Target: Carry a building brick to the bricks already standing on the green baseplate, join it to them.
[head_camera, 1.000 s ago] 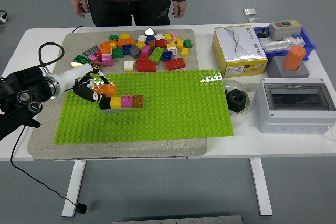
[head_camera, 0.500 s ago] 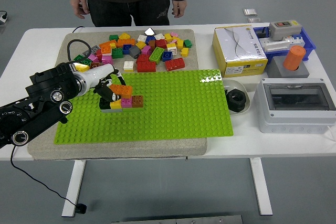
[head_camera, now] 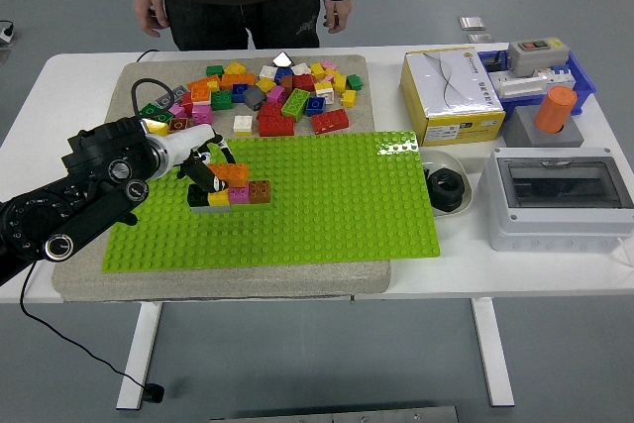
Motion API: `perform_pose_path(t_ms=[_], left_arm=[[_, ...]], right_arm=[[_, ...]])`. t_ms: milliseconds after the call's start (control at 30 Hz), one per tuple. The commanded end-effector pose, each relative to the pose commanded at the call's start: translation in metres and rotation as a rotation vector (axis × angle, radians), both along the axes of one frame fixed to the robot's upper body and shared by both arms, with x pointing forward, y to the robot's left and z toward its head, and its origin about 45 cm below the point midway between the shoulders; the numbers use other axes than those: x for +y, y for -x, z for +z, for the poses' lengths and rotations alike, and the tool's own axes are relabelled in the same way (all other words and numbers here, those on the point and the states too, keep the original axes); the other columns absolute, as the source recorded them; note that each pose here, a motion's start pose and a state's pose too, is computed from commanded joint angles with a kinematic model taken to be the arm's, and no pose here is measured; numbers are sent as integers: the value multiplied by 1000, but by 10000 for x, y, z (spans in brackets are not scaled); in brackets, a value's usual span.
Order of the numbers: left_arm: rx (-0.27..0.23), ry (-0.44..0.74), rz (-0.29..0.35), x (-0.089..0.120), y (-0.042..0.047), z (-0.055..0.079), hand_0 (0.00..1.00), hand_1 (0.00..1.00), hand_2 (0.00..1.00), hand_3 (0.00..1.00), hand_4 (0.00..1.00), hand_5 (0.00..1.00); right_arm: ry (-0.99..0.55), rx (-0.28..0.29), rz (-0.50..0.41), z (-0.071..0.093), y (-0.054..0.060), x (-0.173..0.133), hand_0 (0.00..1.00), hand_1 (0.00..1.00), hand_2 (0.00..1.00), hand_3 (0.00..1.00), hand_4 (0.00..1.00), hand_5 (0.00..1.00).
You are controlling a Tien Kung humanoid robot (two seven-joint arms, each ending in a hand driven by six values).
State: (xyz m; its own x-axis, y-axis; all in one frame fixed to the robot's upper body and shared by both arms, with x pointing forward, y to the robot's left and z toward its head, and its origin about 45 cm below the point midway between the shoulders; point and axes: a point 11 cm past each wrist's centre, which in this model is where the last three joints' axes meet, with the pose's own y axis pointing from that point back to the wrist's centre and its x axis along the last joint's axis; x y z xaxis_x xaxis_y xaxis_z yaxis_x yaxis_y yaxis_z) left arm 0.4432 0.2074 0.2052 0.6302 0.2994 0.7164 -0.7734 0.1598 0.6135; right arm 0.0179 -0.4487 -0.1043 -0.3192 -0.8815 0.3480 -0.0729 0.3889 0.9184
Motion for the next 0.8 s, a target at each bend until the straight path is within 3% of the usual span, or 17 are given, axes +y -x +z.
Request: perform_pose_path(t_ms=[267,633,800], left_arm=[[-25,-14,-30,-44,34,79,89,2,2,400,544,2],[-66,-14,-116,-307,203,153,89,2,2,400,539,2],[-85,-15,-133,-391,235,182,90,2,3,400,538,2]], right_arm=[[3,3,3,1,13,-6,631,439,590,713,735,909],[4,9,-1,-2,61,-5,632,435,590,713,734,916],[2,12,-4,-7,79,4,632,435,590,714,732,921]])
